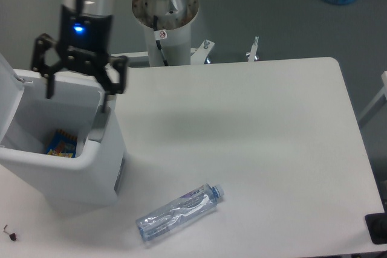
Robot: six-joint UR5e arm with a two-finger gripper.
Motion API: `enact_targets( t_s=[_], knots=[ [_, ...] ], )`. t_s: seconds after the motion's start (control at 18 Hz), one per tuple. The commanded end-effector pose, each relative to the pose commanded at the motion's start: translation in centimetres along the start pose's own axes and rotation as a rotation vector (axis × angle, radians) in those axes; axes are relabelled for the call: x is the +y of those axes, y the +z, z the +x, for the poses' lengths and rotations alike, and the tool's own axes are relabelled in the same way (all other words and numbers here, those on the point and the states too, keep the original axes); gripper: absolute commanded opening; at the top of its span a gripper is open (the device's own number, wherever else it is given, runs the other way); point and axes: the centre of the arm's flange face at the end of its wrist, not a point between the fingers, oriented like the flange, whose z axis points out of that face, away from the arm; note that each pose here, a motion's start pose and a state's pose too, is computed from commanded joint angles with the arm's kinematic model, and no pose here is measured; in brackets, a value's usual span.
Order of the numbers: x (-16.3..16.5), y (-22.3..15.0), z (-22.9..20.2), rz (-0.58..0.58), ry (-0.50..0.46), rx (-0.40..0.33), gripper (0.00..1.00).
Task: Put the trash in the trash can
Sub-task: 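Open the gripper to drop the bag into the bin, then move the gripper over the clear water bottle's cap end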
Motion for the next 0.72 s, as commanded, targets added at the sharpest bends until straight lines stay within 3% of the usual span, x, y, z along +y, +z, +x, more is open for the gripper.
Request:
enact_targets(
  t_s=[0.11, 0.22, 0.39, 0.44, 0.61, 0.72],
  knots=[
    [-0.7, 0.3, -4.6, 0.003, -0.029, -0.047, 1.00],
    [-0.7, 1.6, -8.4, -0.020, 0.017, -0.081, 1.00],
    [-0.2, 2.9, -14.0, -0.080, 0.012, -0.216, 1.00],
    [-0.2, 3.4, -15.3, -0.089, 0.019, -0.226, 1.00],
    [0.3, 5.7, -18.8, -0.148, 0.160, -0.222, 1.00],
    [0.9, 7.8, -20.4, -0.208, 0.302, -0.222, 1.00]
  ],
)
